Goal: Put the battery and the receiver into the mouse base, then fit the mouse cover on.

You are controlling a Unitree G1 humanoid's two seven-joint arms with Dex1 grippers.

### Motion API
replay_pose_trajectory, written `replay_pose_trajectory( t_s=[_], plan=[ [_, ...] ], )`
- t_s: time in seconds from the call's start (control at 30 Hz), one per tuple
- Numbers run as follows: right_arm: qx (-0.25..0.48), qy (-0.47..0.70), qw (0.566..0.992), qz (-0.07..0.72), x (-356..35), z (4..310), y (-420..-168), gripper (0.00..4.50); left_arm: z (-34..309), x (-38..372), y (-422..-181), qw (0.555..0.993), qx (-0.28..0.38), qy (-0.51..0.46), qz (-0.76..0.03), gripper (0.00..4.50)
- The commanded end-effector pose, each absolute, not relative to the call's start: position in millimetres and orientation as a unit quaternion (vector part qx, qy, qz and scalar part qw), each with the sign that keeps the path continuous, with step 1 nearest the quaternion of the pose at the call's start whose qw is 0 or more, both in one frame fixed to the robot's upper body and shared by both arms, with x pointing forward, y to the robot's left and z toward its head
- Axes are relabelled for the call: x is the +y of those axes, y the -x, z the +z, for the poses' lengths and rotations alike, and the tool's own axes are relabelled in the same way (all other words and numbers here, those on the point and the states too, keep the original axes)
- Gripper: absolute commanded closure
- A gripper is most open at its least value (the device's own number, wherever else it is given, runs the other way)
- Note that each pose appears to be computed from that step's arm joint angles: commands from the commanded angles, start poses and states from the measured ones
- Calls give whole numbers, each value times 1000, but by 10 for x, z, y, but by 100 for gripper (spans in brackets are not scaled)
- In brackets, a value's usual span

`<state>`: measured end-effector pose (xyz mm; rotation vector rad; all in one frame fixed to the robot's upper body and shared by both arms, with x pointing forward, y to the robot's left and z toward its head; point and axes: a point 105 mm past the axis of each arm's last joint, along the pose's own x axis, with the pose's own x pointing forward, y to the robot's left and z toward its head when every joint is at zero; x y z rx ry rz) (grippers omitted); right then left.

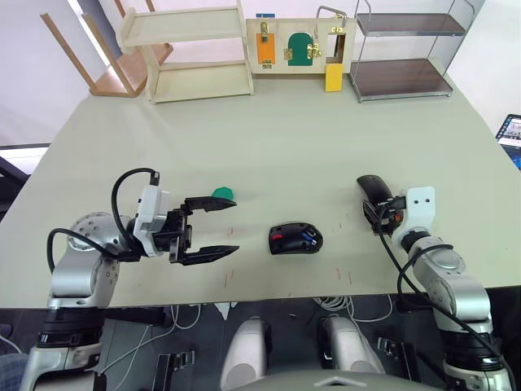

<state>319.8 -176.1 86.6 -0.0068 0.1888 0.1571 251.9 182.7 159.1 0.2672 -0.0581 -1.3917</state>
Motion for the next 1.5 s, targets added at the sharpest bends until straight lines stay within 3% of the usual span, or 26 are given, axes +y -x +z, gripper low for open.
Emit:
replay_pose_trajectory(
  t_s=[0.03, 0.3, 0.33, 0.37, 0.4, 0.77, 0.9, 1.13, 1.3, 1.5],
  plan=[
    [76, 8, 994, 76, -1770, 968, -3200, 0, 1661, 1893, -2503, 762, -44, -128, -633, 7],
    [77, 7, 994, 75, -1774, 976, -3184, 0, 1656, 1890, -2507, 762, -45, -127, -634, 7],
    [77, 8, 994, 77, -1767, 980, -3179, 53, 1656, 1890, -2510, 762, -44, -127, -634, 0],
    [77, 9, 994, 78, -1762, 982, -3173, 60, 1656, 1891, -2509, 762, -44, -126, -634, 0],
    [79, 9, 994, 79, -1759, 978, -3168, 110, 1656, 1892, -2511, 762, -44, -126, -633, 0],
    [77, 6, 994, 76, -1766, 1003, -3162, 110, 1665, 1875, -2525, 762, -47, -127, -633, 0],
    [76, 6, 994, 76, -1762, 1004, -3157, 212, 1665, 1859, -2515, 761, -48, -127, -634, 0],
    [79, 14, 993, 83, -1748, 1002, -3145, 217, 1675, 1858, -2511, 761, -47, -127, -634, 0],
    [70, 62, 981, 168, -1620, 1103, -3103, 217, 1685, 1879, -2523, 763, -45, -131, -632, 0],
    [59, 79, 931, 352, -1344, 1386, -2942, 217, 1699, 1904, -2515, 761, -42, -135, -633, 0]
  ],
)
